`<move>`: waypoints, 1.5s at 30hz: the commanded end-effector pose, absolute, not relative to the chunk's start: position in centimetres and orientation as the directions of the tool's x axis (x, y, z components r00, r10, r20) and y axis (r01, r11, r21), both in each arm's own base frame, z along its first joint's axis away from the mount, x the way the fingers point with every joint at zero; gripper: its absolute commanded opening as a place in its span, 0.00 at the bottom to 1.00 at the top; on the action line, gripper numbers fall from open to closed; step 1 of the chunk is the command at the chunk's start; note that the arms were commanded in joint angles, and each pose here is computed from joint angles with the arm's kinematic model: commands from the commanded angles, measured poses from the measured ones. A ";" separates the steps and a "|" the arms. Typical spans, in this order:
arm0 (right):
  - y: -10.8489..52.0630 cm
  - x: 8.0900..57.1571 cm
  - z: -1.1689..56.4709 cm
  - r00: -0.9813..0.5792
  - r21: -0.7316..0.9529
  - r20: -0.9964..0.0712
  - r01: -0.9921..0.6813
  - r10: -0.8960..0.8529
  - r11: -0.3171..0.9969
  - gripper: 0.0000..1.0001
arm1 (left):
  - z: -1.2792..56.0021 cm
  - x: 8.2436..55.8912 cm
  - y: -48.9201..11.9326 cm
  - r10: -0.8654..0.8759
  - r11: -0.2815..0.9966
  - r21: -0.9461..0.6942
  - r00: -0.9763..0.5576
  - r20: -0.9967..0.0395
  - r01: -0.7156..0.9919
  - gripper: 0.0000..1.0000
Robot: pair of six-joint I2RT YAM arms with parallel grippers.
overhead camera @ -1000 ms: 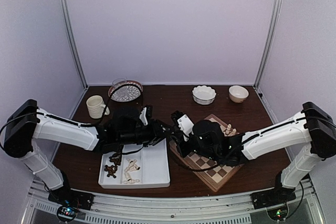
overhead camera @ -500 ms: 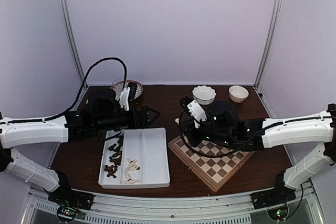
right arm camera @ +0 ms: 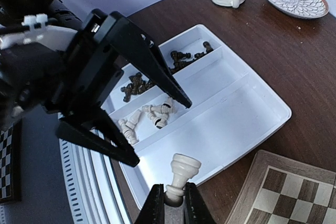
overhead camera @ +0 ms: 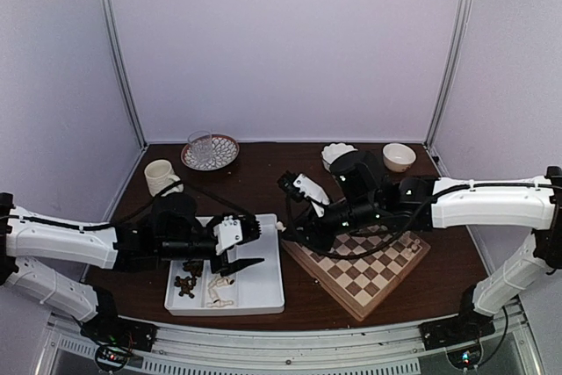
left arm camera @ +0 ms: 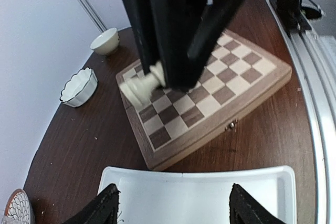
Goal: Set up the chess pieces on the board
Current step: Pass from the right arm to the left
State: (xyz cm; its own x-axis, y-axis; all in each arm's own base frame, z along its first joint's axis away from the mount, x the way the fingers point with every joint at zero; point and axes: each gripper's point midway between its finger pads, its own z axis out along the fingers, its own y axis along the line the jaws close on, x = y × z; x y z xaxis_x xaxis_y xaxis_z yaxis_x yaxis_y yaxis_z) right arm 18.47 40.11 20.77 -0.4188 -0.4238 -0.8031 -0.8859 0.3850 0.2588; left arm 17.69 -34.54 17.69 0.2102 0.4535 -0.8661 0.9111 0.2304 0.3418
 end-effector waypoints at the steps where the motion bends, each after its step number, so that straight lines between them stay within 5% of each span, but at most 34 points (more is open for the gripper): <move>1: 40.5 16.7 20.4 -0.432 0.323 -0.768 -0.899 -0.473 0.297 0.04 | 18.0 18.3 -34.7 0.473 0.151 0.576 0.453 -0.756 0.803 0.71; 12: 42.4 14.3 18.0 -0.455 0.446 -0.711 -0.881 -0.536 0.156 0.04 | 16.6 16.9 -35.1 0.433 0.074 0.581 0.499 -0.751 0.810 0.61; 38: 43.3 14.6 16.6 -0.476 0.472 -0.691 -0.867 -0.544 0.160 0.04 | 16.0 14.3 -35.9 0.371 -0.064 0.545 0.526 -0.765 0.836 0.51; 45: 43.3 14.6 16.6 -0.477 0.473 -0.693 -0.867 -0.541 0.159 0.04 | 15.7 14.1 -35.9 0.375 -0.077 0.544 0.530 -0.761 0.836 0.40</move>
State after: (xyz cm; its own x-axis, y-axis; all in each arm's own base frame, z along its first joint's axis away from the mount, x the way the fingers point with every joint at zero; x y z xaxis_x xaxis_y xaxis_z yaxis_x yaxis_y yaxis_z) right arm 14.02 42.53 15.19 -0.4874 -0.5706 -0.6610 -0.8597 0.1811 0.4776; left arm 14.44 -35.36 14.59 0.5016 0.4138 -0.7597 0.8489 -0.0662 0.5244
